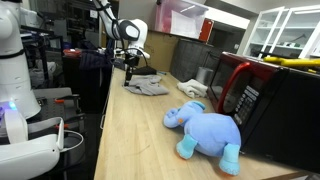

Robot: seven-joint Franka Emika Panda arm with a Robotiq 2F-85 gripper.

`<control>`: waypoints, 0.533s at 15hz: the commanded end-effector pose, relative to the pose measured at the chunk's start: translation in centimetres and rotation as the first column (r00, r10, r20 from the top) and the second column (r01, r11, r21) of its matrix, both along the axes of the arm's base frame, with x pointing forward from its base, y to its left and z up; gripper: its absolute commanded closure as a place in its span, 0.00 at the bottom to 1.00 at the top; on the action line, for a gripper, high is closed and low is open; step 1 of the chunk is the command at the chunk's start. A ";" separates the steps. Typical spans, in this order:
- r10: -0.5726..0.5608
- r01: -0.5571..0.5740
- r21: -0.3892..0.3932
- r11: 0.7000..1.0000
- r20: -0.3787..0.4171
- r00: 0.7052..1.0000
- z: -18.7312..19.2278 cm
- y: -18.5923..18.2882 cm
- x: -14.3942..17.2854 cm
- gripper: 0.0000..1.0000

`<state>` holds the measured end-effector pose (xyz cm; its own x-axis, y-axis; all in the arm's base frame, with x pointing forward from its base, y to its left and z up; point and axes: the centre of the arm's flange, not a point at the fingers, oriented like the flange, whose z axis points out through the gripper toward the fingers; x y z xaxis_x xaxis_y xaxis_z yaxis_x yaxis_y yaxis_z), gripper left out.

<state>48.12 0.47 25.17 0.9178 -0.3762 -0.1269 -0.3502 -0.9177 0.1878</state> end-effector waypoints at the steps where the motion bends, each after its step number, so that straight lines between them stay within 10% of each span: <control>1: 0.027 -0.025 0.041 0.999 -0.037 0.999 2.0 1.3 -3.2 0.97; 3: 0.020 -0.018 0.053 0.998 -0.042 0.999 2.7 2.7 -3.8 0.97; 4: 0.021 -0.018 0.062 0.998 -0.045 0.999 3.2 3.5 -3.9 0.65; 8: 0.010 -0.012 0.102 0.995 0.013 1.000 6.2 5.1 -2.9 0.43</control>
<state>45.39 4.98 28.37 0.9210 -0.3485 -0.1742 -0.3302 -0.9355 0.1259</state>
